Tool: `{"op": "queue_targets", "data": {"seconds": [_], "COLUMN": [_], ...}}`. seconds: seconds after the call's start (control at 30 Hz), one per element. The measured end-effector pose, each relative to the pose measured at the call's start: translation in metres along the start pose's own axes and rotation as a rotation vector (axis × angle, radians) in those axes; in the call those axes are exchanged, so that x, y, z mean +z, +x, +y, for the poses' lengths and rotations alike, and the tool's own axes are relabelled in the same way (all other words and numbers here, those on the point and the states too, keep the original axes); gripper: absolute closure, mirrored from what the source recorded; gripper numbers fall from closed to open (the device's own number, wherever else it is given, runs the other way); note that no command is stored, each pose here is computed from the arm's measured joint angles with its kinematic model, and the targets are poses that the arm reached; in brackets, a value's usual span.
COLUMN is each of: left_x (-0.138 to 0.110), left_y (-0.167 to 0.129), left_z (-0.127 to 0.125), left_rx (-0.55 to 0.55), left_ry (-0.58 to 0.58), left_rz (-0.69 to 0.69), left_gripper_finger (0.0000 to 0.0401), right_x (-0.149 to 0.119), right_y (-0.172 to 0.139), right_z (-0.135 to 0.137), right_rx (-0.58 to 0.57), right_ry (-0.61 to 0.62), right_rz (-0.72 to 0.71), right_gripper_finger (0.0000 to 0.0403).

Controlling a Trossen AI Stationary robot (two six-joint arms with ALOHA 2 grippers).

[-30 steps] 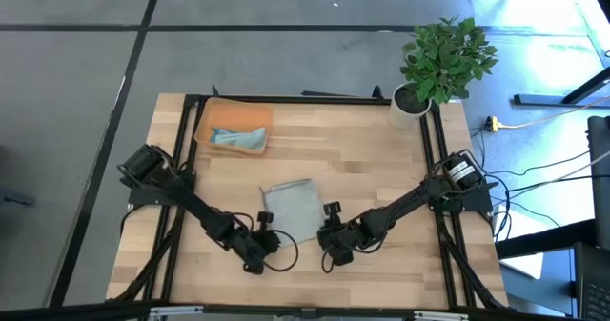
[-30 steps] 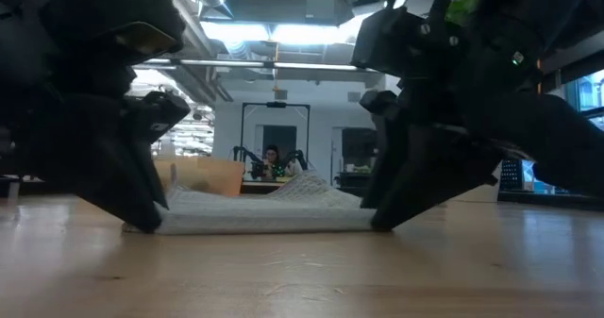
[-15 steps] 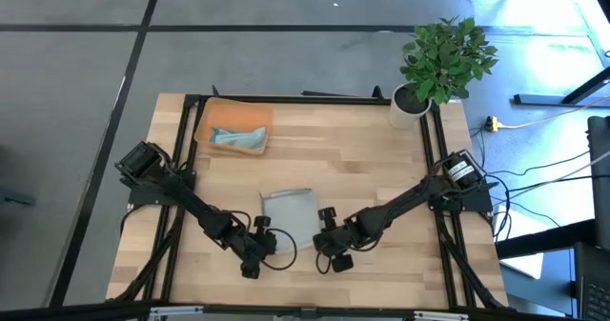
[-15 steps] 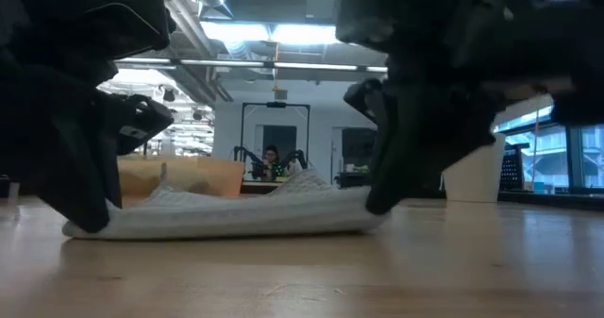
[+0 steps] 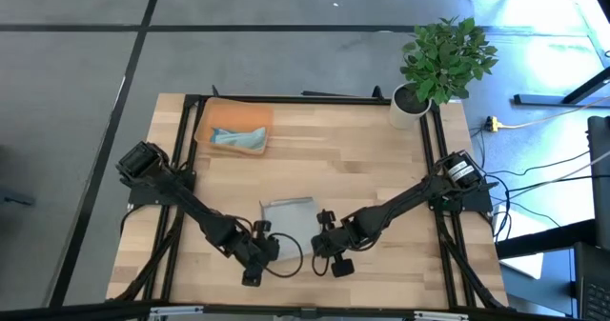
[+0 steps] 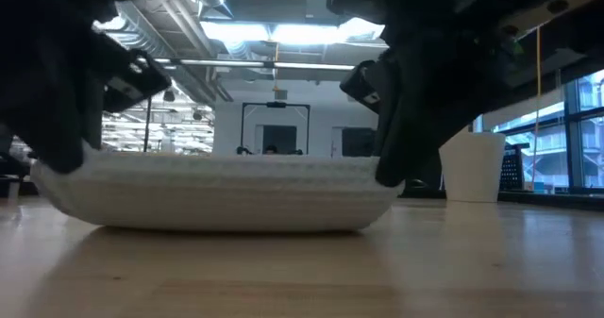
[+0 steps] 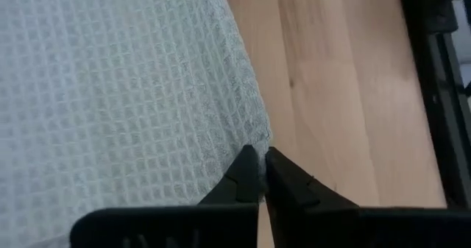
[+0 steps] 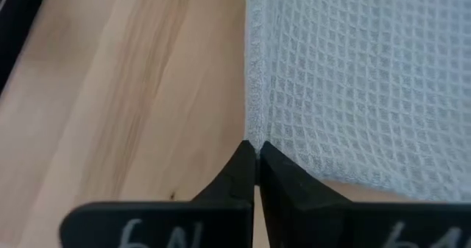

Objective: Roll microfiber towels into tight, uniform cylinder then place into a basket
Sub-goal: Roll the gray microfiber cloth

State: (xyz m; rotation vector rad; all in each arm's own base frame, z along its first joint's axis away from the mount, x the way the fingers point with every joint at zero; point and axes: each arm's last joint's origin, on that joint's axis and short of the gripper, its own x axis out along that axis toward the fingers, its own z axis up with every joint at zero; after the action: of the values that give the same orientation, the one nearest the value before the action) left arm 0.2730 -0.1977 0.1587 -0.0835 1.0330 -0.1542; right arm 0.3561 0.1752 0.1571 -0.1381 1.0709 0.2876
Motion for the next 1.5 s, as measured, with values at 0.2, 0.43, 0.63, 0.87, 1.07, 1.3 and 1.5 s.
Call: {"op": "queue_targets", "data": {"seconds": [0.2, 0.43, 0.63, 0.87, 1.07, 1.3, 1.5], "left_x": [0.009, 0.009, 0.008, 0.007, 0.003, 0.004, 0.004], "left_y": [-0.009, -0.010, -0.010, -0.011, -0.012, -0.013, -0.011], "left_z": [-0.001, 0.015, 0.022, 0.023, 0.006, -0.010, 0.009], "left_rx": [0.096, 0.159, 0.196, 0.241, 0.138, 0.008, 0.094], "left_ry": [0.000, -0.163, -0.196, -0.224, -0.209, -0.155, -0.259], "left_rz": [0.012, 0.100, 0.126, 0.110, 0.124, 0.103, 0.166], "left_gripper_finger": [0.0401, 0.0401, 0.0401, 0.0401, 0.0401, 0.0401, 0.0401], "right_x": [-0.001, 0.010, 0.015, 0.014, 0.014, 0.015, 0.017], "right_y": [0.000, -0.006, -0.008, -0.008, -0.008, -0.008, -0.008], "right_z": [-0.001, -0.014, -0.037, -0.057, -0.038, -0.013, -0.030], "right_rx": [-0.008, -0.084, -0.161, -0.185, -0.037, 0.066, -0.052], "right_ry": [0.028, 0.053, 0.105, 0.168, 0.134, 0.075, 0.168], "right_rz": [0.006, -0.002, -0.010, 0.006, 0.019, -0.005, -0.033], "right_gripper_finger": [0.0392, 0.0391, 0.0390, 0.0390, 0.0393, 0.0393, 0.0393]}}
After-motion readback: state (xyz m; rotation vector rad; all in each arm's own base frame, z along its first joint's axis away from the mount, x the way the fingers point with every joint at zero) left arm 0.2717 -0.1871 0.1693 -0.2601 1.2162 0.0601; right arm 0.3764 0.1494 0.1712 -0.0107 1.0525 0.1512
